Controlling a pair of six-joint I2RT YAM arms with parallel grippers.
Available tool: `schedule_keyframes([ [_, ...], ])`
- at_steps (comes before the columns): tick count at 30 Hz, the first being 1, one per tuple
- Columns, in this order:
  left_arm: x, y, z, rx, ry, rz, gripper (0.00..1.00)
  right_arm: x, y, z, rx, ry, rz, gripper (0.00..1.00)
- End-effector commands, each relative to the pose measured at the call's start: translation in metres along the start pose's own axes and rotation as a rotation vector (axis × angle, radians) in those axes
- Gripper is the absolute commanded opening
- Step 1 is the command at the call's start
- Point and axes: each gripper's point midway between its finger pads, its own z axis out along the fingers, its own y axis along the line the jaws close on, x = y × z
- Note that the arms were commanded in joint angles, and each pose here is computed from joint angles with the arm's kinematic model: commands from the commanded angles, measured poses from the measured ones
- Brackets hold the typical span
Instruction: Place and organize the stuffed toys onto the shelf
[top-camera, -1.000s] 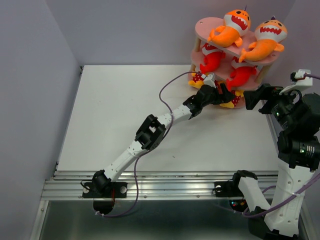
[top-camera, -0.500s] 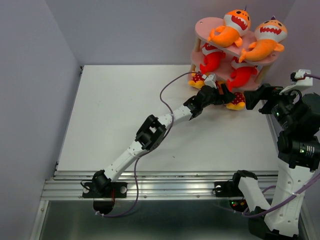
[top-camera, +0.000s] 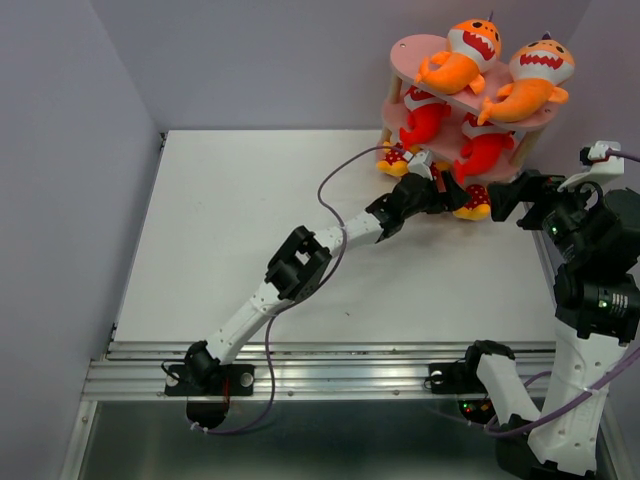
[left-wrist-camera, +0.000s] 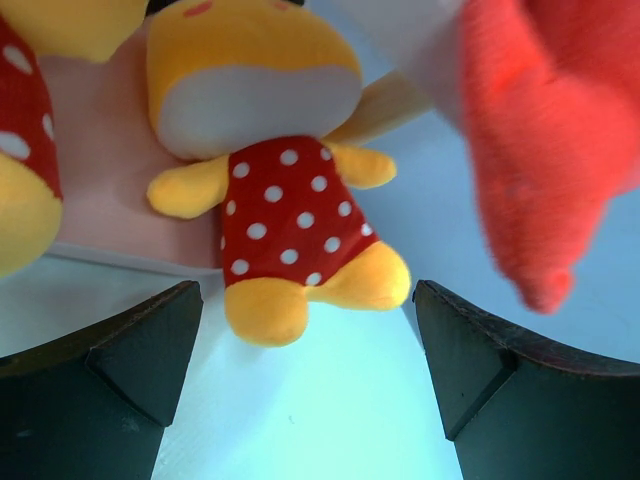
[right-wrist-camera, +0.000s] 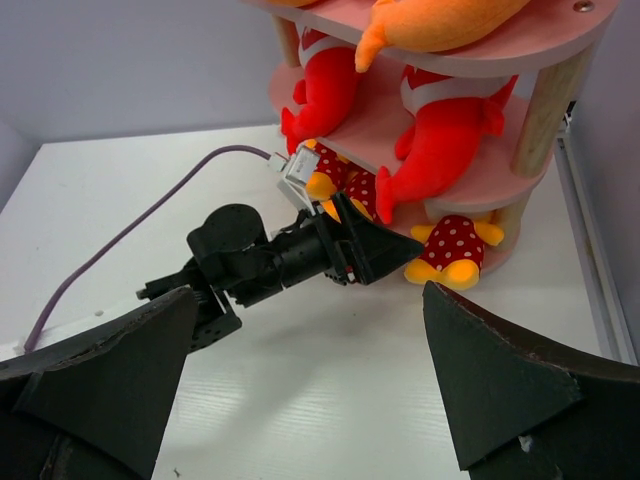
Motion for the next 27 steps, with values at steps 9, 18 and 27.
schedule_keyframes([
  [9,-0.069,-0.088,-0.036,0.145,-0.144,-0.007,0.99,-0.014,-0.002,-0.003,0.015,-0.059,-0.039,1.00],
  [18,-0.053,-0.079,-0.051,0.127,-0.092,-0.022,0.99,-0.012,-0.002,-0.003,0.010,-0.054,-0.060,1.00],
  [27,-0.062,-0.095,-0.142,0.126,-0.086,0.204,0.99,0.081,-0.027,0.026,-0.013,0.251,-0.083,1.00],
])
